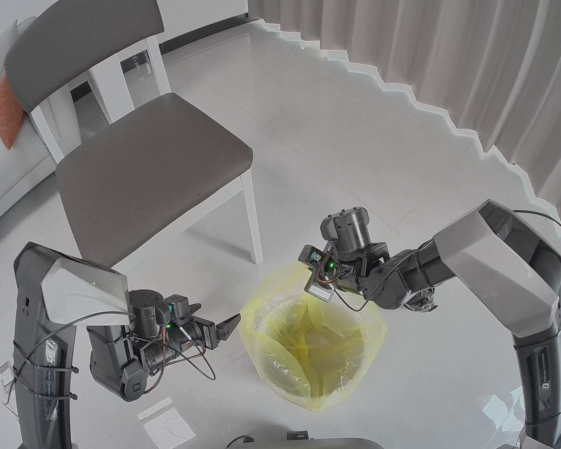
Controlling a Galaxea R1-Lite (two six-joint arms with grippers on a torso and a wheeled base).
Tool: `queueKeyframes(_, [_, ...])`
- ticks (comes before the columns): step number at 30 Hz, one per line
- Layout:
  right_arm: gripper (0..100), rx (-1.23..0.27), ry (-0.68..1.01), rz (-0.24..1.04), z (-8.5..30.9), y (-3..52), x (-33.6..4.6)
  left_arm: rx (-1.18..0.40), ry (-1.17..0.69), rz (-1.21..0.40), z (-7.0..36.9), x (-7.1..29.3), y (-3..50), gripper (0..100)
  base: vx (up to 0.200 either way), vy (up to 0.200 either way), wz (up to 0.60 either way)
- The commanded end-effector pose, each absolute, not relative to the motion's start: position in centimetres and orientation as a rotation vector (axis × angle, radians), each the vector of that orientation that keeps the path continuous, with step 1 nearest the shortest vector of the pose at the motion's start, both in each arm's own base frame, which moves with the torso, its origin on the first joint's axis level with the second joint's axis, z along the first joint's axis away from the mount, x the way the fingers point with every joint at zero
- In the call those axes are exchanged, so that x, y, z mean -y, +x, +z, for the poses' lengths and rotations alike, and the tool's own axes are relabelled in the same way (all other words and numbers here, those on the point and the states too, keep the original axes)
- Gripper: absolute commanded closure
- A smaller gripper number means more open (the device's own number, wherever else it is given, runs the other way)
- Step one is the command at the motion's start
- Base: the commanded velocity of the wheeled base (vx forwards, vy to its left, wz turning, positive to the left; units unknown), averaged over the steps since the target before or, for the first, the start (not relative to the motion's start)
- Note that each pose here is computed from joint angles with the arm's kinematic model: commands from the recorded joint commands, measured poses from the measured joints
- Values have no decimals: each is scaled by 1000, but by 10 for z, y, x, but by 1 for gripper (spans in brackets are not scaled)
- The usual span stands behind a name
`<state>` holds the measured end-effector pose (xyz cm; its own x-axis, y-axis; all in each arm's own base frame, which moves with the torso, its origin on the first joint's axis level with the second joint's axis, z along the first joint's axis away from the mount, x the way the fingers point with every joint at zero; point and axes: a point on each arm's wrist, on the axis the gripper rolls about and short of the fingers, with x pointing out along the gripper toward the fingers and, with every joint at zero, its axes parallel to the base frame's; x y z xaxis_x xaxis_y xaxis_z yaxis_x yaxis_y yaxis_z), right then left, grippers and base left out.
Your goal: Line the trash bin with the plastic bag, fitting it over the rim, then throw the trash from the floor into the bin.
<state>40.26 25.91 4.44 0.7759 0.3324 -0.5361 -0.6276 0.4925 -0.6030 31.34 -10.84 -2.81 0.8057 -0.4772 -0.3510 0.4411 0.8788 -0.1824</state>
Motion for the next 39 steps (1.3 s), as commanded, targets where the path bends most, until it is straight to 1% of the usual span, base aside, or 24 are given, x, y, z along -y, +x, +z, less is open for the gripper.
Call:
queueKeyframes(1, [100,-428,-885,601,8,420,-258,-365,-104,-482,-32,112,325,0,0,0,0])
queueKeyframes(8, [100,-440,-883,600,0,423,-258,-344,-136,-485,-36,121,334,0,0,0,0])
queueKeyframes(14, [100,-445,-884,602,-2,423,-258,-343,-136,-485,-36,121,335,0,0,0,0])
queueKeyframes(15, [0,-446,-885,604,-2,422,-258,-343,-136,-485,-36,121,334,0,0,0,0])
queueKeyframes(19, [0,-435,-870,595,4,422,-258,-344,-136,-482,-36,120,334,0,0,0,0])
queueKeyframes(22, [0,-419,-861,588,16,420,-256,-344,-137,-479,-35,119,334,0,0,0,0])
queueKeyframes(24, [0,-406,-847,572,34,415,-248,-344,-137,-478,-35,118,334,0,0,0,0])
queueKeyframes(27, [0,-402,-808,561,50,409,-240,-342,-138,-478,-34,118,334,0,0,0,0])
queueKeyframes(29, [0,-410,-748,564,57,406,-235,-341,-138,-479,-33,118,334,0,0,0,0])
queueKeyframes(30, [0,-428,-657,565,63,403,-230,-337,-140,-480,-31,118,334,0,0,0,0])
queueKeyframes(32, [0,-452,-566,538,70,401,-219,-325,-143,-481,-27,118,334,0,0,0,0])
queueKeyframes(39, [0,-511,-307,504,102,387,-164,-320,-169,-475,-21,116,334,0,0,0,0])
